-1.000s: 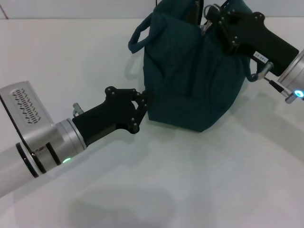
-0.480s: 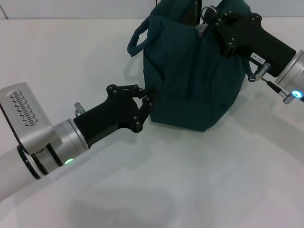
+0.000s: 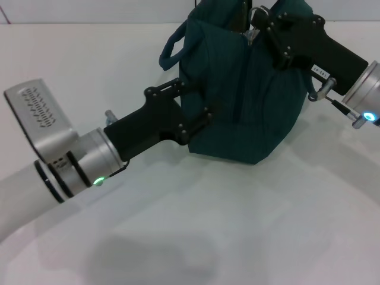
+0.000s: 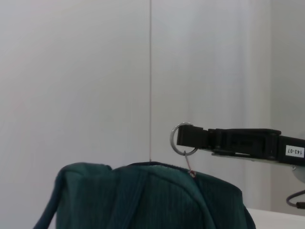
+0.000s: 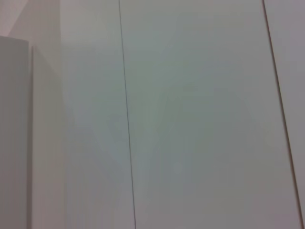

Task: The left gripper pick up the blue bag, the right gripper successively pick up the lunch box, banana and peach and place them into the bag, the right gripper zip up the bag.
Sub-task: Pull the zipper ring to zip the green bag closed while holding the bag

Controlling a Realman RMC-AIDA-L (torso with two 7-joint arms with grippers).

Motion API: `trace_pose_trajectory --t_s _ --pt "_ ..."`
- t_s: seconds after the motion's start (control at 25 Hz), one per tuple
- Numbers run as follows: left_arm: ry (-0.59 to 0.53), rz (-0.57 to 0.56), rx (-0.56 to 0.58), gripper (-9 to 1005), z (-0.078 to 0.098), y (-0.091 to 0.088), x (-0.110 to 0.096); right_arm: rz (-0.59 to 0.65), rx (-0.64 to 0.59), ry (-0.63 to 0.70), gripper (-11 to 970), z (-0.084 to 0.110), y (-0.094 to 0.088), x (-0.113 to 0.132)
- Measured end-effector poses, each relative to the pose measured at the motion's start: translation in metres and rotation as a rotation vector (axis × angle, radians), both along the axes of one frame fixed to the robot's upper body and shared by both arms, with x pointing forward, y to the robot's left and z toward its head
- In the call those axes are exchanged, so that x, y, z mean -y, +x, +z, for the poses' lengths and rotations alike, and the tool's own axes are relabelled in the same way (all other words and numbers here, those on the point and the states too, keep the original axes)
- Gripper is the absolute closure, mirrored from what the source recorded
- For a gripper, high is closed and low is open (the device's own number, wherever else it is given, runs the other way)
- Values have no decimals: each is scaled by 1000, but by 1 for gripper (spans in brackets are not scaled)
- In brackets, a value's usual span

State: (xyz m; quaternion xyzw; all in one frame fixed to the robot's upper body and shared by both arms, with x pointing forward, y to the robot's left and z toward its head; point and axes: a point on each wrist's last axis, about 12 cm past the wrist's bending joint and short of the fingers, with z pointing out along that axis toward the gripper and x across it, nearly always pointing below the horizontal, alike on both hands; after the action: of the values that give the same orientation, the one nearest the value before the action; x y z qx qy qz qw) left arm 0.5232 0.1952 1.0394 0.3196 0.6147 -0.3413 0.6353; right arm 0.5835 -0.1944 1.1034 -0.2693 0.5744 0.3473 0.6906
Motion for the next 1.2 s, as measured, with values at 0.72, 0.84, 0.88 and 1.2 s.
trace_pose_trajectory --t_s 0.72,0.84,0.88,1.2 --pt "17 61 -30 390 0 14 6 7 6 1 953 2 1 -2" --pt "23 69 -36 415 -1 15 5 9 8 0 953 2 2 -2" --pt "23 71 -36 423 -1 15 5 9 8 0 953 2 2 -2" --pt "8 88 -36 422 1 18 6 11 8 0 953 2 1 -3"
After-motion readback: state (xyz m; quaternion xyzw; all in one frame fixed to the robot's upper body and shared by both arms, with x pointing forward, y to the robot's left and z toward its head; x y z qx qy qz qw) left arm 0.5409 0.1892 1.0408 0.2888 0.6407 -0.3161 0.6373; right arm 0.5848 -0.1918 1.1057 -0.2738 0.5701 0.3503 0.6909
